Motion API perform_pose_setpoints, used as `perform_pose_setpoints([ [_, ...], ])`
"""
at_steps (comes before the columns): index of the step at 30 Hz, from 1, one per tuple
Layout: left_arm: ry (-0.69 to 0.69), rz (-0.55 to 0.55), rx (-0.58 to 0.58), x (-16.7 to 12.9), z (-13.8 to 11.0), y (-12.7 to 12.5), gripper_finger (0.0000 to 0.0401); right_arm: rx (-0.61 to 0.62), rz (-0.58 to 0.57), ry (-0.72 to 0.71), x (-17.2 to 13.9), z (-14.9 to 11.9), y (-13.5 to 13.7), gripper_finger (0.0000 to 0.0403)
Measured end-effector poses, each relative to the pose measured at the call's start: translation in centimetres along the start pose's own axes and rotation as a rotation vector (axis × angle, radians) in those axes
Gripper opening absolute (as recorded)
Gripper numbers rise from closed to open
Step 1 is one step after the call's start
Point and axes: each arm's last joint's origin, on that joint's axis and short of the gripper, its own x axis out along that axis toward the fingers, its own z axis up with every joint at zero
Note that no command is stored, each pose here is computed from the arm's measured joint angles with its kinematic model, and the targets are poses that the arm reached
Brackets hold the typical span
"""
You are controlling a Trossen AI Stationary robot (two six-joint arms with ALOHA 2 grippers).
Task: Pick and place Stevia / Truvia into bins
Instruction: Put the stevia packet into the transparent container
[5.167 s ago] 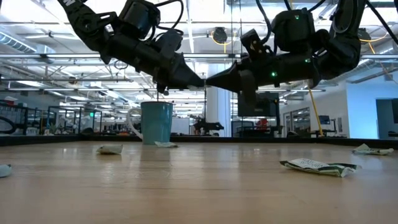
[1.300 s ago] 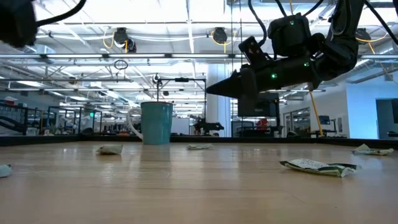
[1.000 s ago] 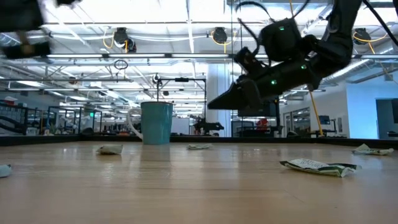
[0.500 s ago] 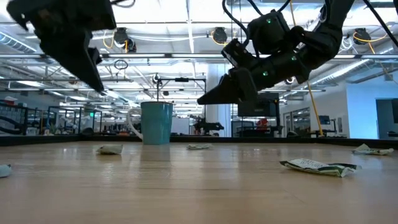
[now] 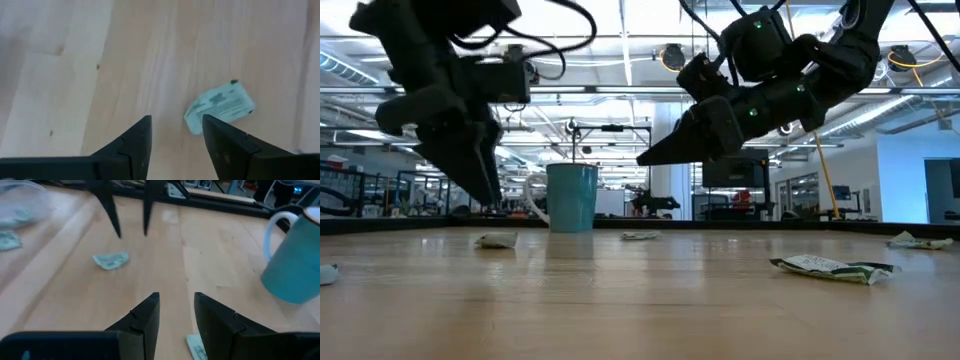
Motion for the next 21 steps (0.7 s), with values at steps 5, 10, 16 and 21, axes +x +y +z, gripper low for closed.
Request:
perform_pose_setpoints([
  [5,0.049,-0.003,0.079,1.3,0.1,0.6,0.0161,0.011,0.022,-0.018,0.0,0.3,0.9,0.0116],
  [10,0.031,-0.021,0.120,2.1,0.5,0.6,0.0143,0.103,0.039,-0.020,0.0,0.4,1.5,0.0116],
  [16,0.045,-0.059,0.153,2.7,0.4,0.4,0.0139,0.121,0.052,-0.022,-0.1,0.4,2.0,0.0116],
  [21,0.032,-0.070,0.156,2.6,0.5,0.2,0.0138,0.137,0.054,-0.027,-0.1,0.5,2.0,0.0116],
])
